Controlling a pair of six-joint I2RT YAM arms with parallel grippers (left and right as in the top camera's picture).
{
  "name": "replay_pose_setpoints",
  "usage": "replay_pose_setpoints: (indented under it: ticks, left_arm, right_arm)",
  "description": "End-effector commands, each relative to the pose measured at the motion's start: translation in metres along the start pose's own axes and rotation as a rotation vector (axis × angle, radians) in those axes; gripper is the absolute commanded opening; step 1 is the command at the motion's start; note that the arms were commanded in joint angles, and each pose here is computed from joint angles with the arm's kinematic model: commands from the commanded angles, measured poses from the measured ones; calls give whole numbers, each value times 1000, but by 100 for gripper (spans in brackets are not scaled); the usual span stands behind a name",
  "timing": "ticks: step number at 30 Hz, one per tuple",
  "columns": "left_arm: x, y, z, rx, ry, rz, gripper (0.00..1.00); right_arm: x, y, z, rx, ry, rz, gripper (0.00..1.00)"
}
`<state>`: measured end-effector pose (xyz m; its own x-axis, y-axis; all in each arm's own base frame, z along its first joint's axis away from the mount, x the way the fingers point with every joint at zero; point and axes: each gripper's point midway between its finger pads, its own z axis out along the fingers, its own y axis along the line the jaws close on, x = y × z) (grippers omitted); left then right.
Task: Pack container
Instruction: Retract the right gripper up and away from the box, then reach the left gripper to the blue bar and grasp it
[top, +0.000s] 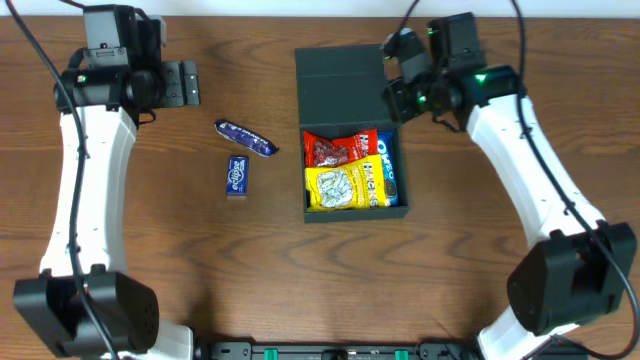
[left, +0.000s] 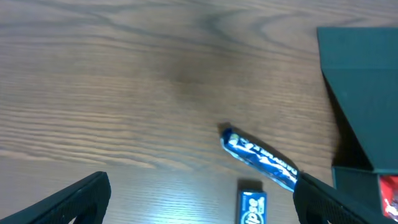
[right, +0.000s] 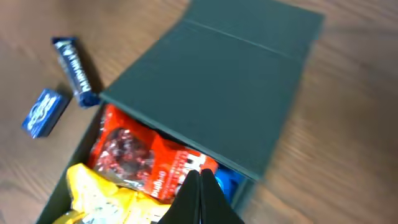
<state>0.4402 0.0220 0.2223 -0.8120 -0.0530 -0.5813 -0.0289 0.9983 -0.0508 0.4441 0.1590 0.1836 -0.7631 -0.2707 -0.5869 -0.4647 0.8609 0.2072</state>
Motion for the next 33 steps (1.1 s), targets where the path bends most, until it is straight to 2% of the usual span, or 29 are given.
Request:
replay_pose_setpoints:
  ticks: [1,6,9,11,15,16,17,19,25,27,30,33]
  left_arm:
    - [6,-11,20,74,48,0,95]
    - [24,-10,55,80,137,-26,95]
    - [37,-15,75,117,200,-66,95]
    - [46,-26,86,178,243,-104,95]
    - [59,-46,102,299,313,-186,95]
    - [63,-50,105,318,330,-211,95]
    - [66,-52,109,329,350,-242,95]
    - [74,-57,117,349,392,-300,95]
    - [78,-64,125,378,416,-333,95]
    - [73,-64,127,379,395,-332,99]
    - [69,-65,128,366,395,-422,99]
    - [69,-64,129,345,395,-432,100]
  right_arm:
    - [7,-18,-2,29,15,139,1]
    - [14,-28,-5,41,34,167,4]
    - [15,-27,-5,41,40,169,11]
    - [15,-27,-5,40,42,168,13]
    - [15,-26,-5,39,42,168,26]
    - [15,-26,-5,39,42,167,35]
    - [15,-26,-5,39,42,168,54]
    - [15,-25,-5,32,42,168,99]
    - [17,-14,-5,-31,50,174,99]
    - [19,-12,-5,-39,60,177,99]
    - [22,-12,-5,-39,70,180,99]
    - [22,-15,-5,-18,70,176,99]
